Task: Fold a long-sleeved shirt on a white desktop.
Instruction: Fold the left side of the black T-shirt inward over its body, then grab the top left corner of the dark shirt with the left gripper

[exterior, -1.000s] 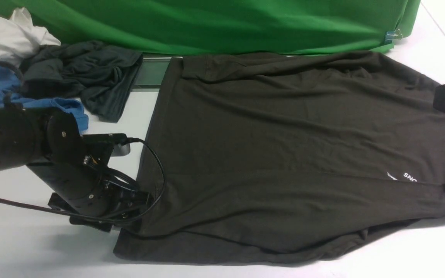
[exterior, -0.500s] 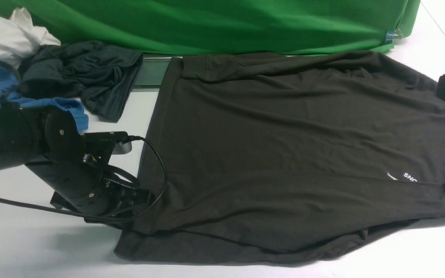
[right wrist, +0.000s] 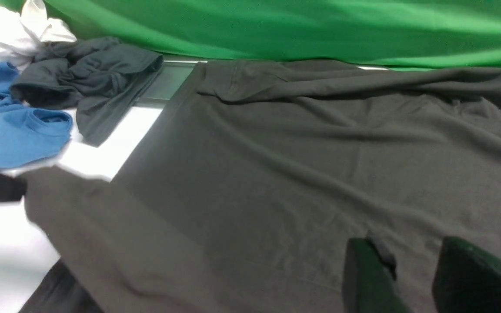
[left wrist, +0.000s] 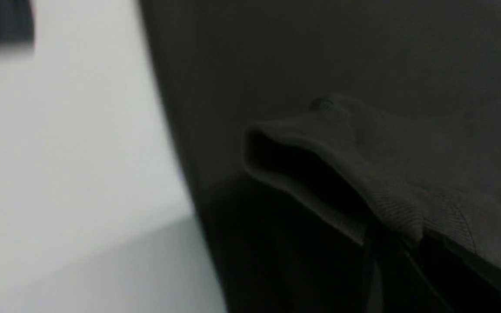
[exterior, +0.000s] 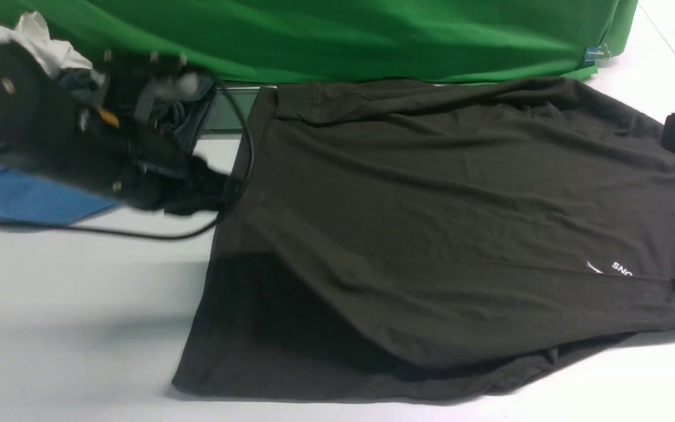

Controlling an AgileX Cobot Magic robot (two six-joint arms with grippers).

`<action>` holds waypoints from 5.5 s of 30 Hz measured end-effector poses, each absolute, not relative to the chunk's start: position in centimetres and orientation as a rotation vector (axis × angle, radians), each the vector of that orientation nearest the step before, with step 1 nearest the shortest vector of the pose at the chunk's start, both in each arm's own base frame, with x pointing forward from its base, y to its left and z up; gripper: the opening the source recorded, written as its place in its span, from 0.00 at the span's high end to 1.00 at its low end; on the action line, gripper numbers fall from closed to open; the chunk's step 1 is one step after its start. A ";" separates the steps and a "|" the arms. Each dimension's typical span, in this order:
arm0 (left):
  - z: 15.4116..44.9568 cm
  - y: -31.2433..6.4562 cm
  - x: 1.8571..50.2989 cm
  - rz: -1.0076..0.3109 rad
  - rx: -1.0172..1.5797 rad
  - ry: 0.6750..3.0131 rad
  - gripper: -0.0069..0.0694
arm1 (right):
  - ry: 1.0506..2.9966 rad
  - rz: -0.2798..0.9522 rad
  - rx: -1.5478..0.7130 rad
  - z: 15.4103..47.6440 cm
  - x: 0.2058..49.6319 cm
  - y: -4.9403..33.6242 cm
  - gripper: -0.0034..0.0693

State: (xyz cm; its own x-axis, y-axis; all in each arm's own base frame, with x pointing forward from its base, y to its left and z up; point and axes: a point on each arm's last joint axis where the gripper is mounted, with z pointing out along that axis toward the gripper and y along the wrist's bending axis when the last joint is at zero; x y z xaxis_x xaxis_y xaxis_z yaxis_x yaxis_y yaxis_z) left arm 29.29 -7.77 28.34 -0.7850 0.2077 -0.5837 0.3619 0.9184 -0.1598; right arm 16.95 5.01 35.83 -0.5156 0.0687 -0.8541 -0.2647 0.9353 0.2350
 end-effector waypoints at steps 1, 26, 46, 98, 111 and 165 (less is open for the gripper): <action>29.2 -7.9 29.7 -0.355 0.422 2.452 0.86 | 2.075 0.414 -0.140 35.8 17.0 5.0 0.61; 29.8 -9.3 38.7 -0.257 0.462 2.190 0.86 | 2.075 0.414 -0.140 35.8 17.0 5.0 0.61; 28.7 -9.7 39.4 -0.315 0.455 2.298 0.02 | 2.180 0.420 -0.147 34.8 17.2 5.2 0.61; 15.3 -7.6 27.3 -0.251 0.328 2.884 0.88 | 3.030 -0.052 0.309 15.6 31.9 -8.0 0.90; 14.5 -6.0 24.9 -0.281 0.180 2.938 0.88 | 3.075 -0.160 0.313 14.1 28.5 -7.8 0.87; 24.5 -10.5 50.0 -0.567 -0.123 2.416 0.11 | 2.024 0.323 -0.565 38.5 16.4 8.3 0.61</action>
